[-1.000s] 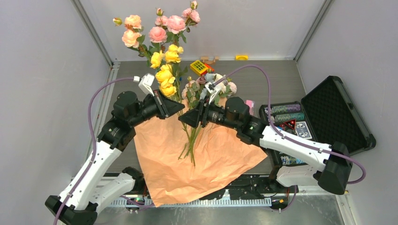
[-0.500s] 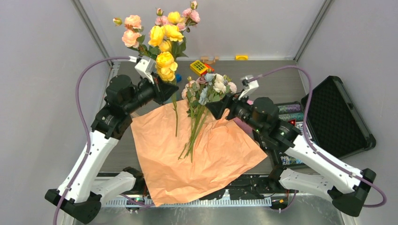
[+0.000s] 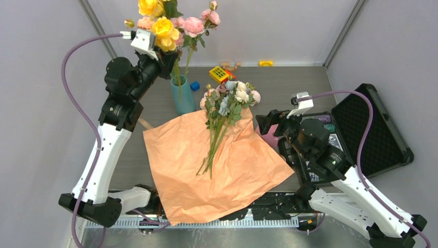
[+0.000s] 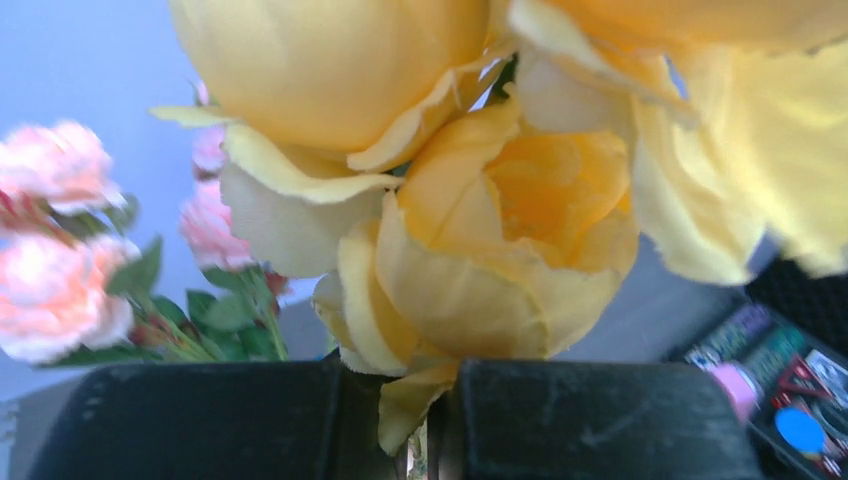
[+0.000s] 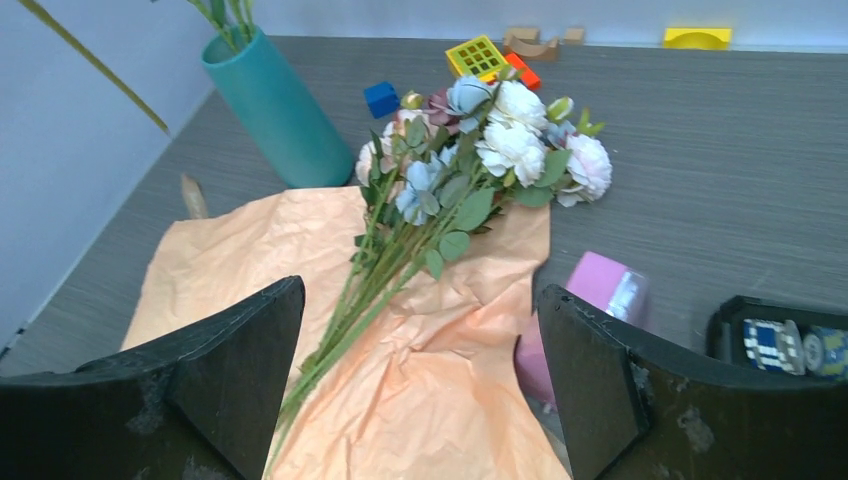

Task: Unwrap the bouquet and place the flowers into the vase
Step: Insert the fake flower into the vase.

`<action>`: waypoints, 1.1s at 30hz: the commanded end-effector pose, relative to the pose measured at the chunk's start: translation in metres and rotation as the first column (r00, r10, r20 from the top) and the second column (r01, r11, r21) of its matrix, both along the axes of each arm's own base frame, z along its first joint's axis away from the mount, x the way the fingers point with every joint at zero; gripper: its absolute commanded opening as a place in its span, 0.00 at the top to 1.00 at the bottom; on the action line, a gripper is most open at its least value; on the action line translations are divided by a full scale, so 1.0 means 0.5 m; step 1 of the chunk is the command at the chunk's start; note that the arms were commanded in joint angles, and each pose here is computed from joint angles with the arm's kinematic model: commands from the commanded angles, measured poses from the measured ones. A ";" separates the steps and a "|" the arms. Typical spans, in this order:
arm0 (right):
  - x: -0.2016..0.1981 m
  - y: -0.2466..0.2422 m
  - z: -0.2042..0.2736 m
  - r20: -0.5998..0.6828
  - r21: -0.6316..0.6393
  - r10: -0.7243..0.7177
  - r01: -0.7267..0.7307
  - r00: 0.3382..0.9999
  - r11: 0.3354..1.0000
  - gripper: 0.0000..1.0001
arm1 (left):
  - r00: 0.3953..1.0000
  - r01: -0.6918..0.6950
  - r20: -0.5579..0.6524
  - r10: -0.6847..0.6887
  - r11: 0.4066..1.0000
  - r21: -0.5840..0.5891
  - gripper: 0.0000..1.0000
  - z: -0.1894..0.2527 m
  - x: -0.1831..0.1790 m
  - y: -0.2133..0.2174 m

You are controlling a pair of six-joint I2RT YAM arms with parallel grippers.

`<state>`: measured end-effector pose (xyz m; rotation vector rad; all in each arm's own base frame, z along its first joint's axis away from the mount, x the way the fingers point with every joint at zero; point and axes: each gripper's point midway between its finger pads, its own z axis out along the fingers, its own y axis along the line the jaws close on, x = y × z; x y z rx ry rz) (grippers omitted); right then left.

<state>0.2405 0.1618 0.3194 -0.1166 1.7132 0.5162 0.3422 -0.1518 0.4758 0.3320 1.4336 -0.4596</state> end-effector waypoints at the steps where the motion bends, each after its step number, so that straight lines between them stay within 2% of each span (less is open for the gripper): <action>1: 0.000 -0.038 -0.010 0.033 -0.056 -0.055 0.057 0.998 0.997 0.08 | 0.975 -0.075 0.206 0.079 0.997 -0.029 1.00 0.131 0.034 0.029; 8: 0.009 -0.040 -0.016 0.029 -0.068 -0.075 0.077 0.997 0.995 0.08 | 0.966 -0.083 0.243 0.088 0.996 -0.031 1.00 0.167 0.085 0.029; 16: 0.014 -0.024 -0.032 0.004 -0.081 -0.053 0.053 0.999 0.995 0.08 | 0.966 -0.071 0.243 0.088 0.995 -0.076 1.00 0.158 0.133 0.046; 26: 0.017 -0.012 -0.040 -0.009 -0.082 -0.032 0.031 0.999 0.996 0.08 | 0.976 -0.018 0.212 0.042 0.993 -0.116 1.00 0.123 0.184 0.039; 33: 0.016 -0.011 -0.046 -0.014 -0.084 -0.029 0.028 0.999 0.996 0.09 | 0.985 0.014 0.174 0.002 0.996 -0.087 1.00 0.077 0.210 0.025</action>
